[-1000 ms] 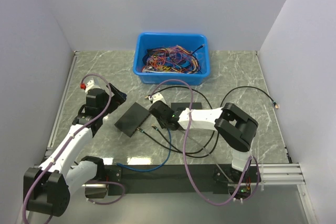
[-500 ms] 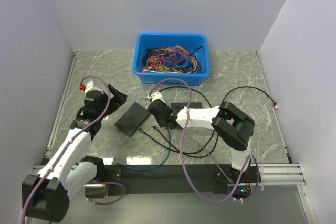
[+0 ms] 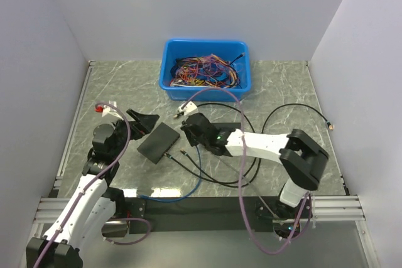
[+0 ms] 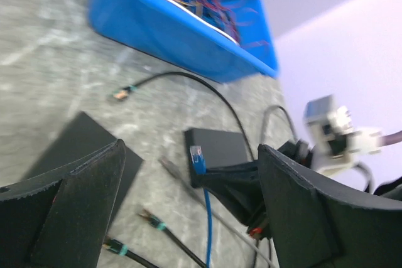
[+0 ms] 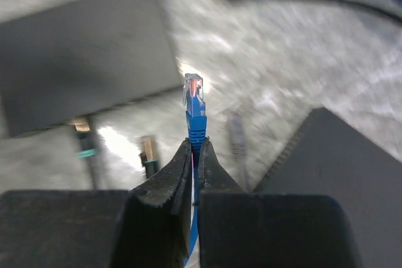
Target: Insert the plug into the switch port
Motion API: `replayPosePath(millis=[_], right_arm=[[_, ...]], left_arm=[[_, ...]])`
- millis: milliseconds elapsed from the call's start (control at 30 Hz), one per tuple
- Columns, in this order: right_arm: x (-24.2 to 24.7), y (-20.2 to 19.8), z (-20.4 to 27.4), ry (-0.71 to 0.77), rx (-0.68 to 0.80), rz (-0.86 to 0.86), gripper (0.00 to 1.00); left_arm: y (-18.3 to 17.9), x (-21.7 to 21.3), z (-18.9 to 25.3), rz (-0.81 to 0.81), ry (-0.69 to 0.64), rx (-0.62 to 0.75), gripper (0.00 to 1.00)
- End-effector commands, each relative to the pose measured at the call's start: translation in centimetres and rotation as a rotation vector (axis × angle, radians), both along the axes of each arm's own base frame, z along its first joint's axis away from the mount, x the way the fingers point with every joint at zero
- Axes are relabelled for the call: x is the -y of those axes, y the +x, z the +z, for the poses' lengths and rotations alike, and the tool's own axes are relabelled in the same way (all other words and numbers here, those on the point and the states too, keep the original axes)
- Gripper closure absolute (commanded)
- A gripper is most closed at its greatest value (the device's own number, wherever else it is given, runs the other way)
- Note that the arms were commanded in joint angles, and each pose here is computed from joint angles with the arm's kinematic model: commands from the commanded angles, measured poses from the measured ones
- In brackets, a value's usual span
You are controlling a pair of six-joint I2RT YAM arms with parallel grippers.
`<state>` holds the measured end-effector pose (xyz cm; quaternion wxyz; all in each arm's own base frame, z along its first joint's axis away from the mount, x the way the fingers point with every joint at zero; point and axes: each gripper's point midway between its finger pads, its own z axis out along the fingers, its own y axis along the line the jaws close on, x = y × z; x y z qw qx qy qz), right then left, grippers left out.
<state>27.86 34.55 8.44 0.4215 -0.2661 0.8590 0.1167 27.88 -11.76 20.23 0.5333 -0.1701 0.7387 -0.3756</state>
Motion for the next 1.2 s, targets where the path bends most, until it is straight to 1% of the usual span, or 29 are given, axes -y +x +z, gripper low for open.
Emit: replayPosePath(millis=[0, 33, 100, 233, 333, 433, 500, 633, 900, 1167], right_arm=[[-2.3, -0.7, 4.4, 0.174, 0.071, 0.145, 1.0], [-2.6, -1.3, 5.6, 0.209, 0.084, 0.191, 1.0], [-3.6, -2.9, 6.8, 0.273, 0.073, 0.295, 1.0], [-4.8, -5.2, 8.4, 0.372, 0.052, 0.439, 1.0], [-5.3, -6.3, 9.0, 0.44, 0.006, 0.523, 1.0], [-5.7, -6.9, 9.2, 0.478, -0.038, 0.585, 1.0], [-6.0, -6.9, 9.0, 0.484, -0.057, 0.604, 1.0], [-6.2, -7.1, 9.7, 0.546, -0.096, 0.655, 1.0], [-6.3, -6.9, 10.2, 0.613, -0.139, 0.68, 1.0], [-6.5, -6.7, 10.8, 0.634, -0.142, 0.695, 1.0]], left_arm=[[-1.1, 2.3, 2.6, -0.145, -0.079, 0.133, 0.09], [-1.2, 2.6, 3.3, -0.161, -0.094, 0.173, 0.12], [-1.7, 3.0, 3.1, -0.186, -0.126, 0.183, 0.18], [-2.4, 3.3, 3.6, -0.217, -0.158, 0.241, 0.2], [-2.8, 3.9, 3.3, -0.26, -0.167, 0.244, 0.23], [-3.2, 4.4, 3.1, -0.297, -0.179, 0.254, 0.25], [-3.5, 4.5, 3.4, -0.312, -0.193, 0.274, 0.27], [-4.2, 4.8, 2.9, -0.342, -0.2, 0.28, 0.29], [-4.6, 5.2, 2.5, -0.372, -0.196, 0.278, 0.35], [-4.7, 5.7, 1.7, -0.39, -0.179, 0.26, 0.36]])
